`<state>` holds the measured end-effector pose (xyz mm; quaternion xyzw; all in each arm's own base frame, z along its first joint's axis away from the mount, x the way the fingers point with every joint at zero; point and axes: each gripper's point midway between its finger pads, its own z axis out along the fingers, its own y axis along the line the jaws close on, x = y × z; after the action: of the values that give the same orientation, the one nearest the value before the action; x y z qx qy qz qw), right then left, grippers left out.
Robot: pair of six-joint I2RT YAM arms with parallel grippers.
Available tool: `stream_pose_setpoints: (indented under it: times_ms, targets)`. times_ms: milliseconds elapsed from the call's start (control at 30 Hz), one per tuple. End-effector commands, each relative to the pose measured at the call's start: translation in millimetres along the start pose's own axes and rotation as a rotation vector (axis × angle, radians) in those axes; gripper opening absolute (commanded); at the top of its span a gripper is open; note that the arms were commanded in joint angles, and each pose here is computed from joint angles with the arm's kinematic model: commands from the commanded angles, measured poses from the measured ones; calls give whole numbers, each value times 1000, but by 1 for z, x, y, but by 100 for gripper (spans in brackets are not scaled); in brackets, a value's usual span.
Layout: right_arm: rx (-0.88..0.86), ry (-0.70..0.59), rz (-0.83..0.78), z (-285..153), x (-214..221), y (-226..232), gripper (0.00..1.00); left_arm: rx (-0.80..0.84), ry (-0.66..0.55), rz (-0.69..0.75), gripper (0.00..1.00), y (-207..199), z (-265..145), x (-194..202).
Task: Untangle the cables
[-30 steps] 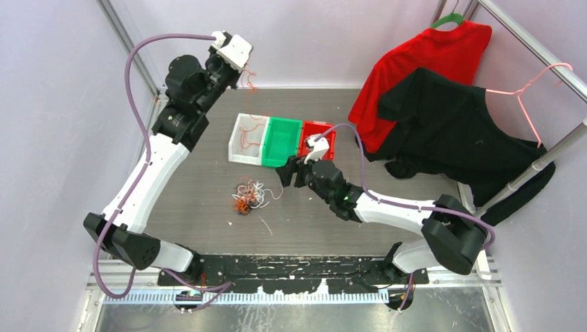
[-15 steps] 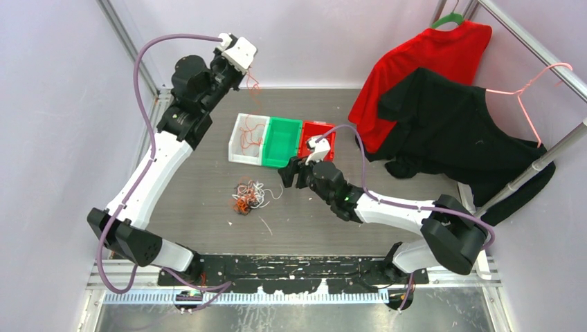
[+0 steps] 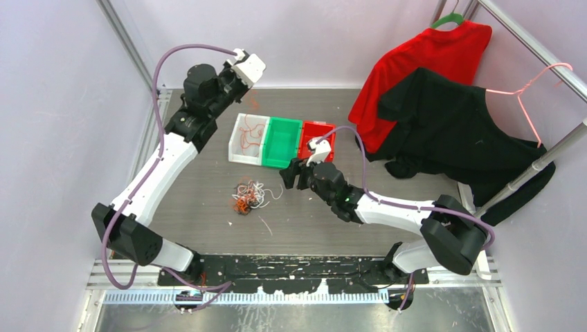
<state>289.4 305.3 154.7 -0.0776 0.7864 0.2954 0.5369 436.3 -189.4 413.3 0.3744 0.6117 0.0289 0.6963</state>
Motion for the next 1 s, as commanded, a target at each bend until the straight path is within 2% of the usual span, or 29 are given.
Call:
stream_pose_setpoints:
  times_ms: [0, 167, 533, 767, 967]
  targets:
    - [-19, -89, 35, -5, -28, 7, 73, -41, 0, 77, 0, 14, 4, 2]
    - [-17, -86, 36, -5, -26, 6, 73, -56, 44, 74, 0, 26, 8, 17]
    - [-12, -92, 36, -4, -30, 5, 73, 170, 366, -44, 0, -38, -1, 103]
    - [-4, -89, 35, -4, -29, 2, 72, 225, 428, -74, 0, -63, -1, 134]
    - [5, -88, 32, -4, -29, -1, 72, 230, 462, -46, 0, -75, 9, 164]
